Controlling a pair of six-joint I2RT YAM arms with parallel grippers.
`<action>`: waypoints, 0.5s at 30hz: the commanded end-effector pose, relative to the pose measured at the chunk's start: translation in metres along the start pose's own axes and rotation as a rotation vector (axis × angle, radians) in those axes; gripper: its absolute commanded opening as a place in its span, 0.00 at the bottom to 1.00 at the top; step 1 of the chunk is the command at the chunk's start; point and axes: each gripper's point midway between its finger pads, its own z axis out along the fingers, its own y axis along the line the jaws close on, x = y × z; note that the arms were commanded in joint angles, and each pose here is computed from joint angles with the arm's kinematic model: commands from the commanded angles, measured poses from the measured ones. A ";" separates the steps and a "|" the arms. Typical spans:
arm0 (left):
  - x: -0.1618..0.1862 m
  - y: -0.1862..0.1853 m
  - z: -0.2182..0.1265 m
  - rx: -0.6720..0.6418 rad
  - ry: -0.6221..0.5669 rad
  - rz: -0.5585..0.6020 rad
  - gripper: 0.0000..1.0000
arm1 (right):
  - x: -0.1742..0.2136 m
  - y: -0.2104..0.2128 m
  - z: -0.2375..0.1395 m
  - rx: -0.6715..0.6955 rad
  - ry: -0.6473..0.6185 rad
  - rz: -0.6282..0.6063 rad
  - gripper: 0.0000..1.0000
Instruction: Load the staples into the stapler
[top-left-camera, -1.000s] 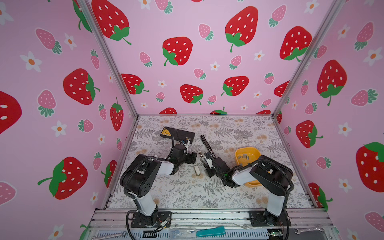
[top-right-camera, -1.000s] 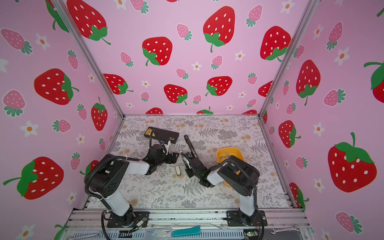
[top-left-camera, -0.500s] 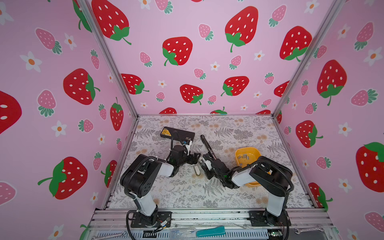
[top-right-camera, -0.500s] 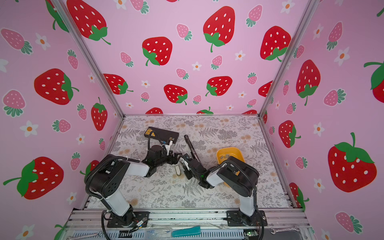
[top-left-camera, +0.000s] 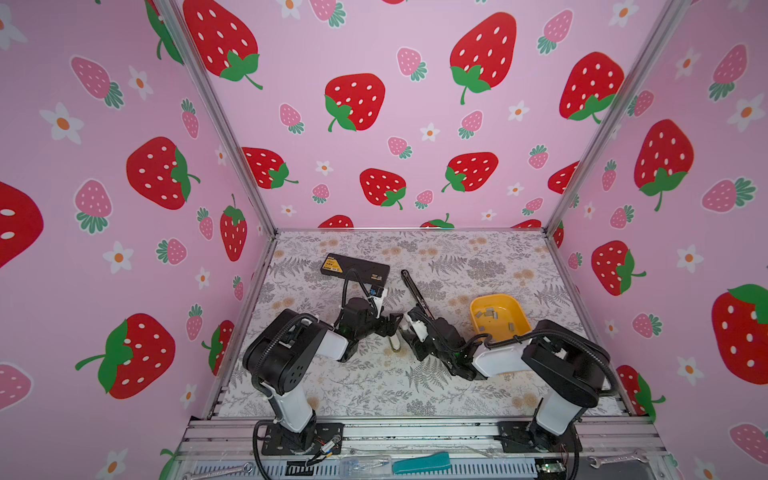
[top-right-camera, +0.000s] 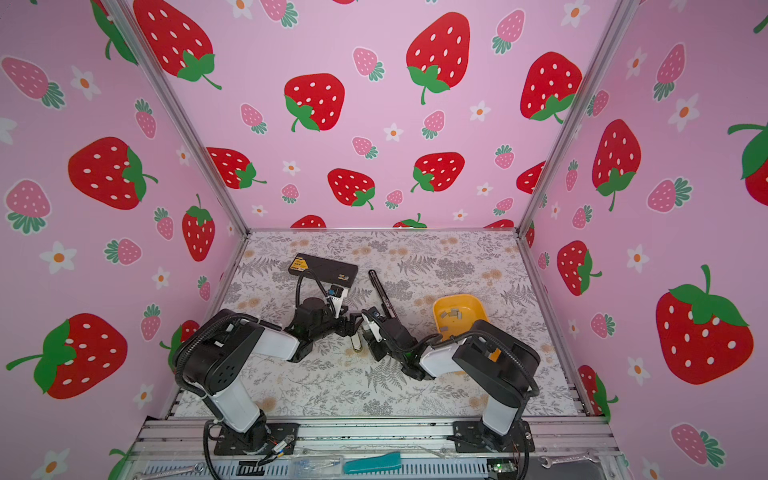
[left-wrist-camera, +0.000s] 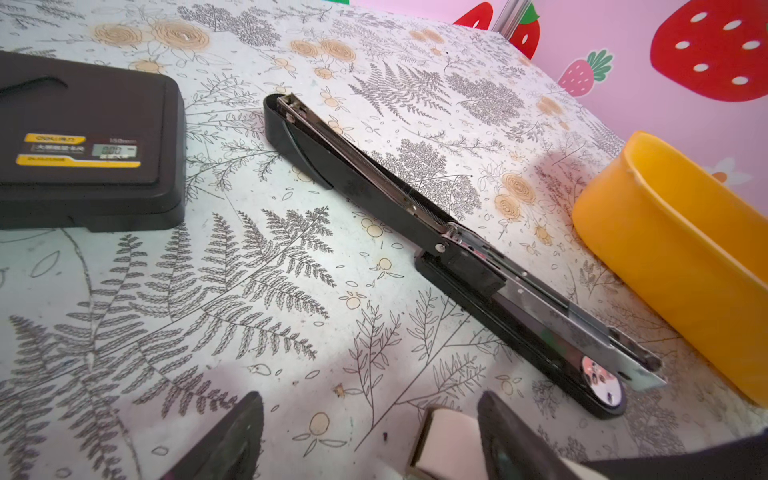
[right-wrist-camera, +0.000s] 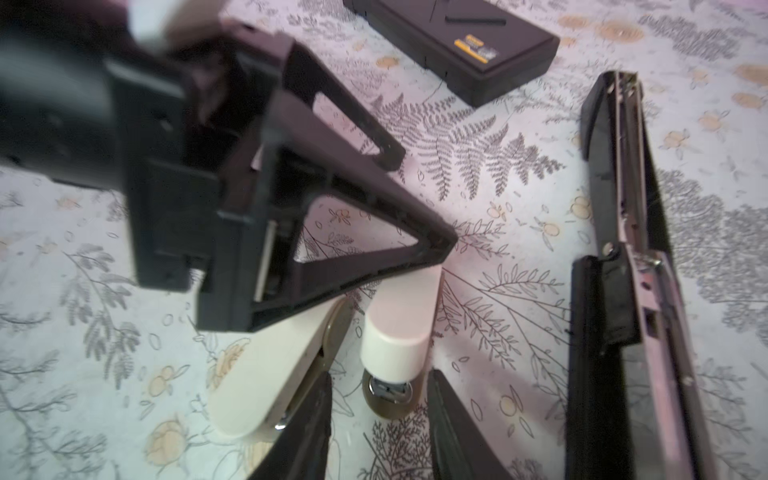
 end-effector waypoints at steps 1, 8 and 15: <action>0.002 -0.005 0.001 0.025 -0.012 0.033 0.82 | -0.006 0.004 -0.013 -0.015 -0.020 0.006 0.38; 0.007 -0.010 0.001 0.038 -0.019 0.055 0.81 | -0.031 0.005 -0.021 -0.016 -0.084 0.011 0.25; 0.011 -0.010 0.001 0.028 -0.012 0.068 0.80 | -0.034 0.006 -0.001 -0.005 -0.070 0.011 0.22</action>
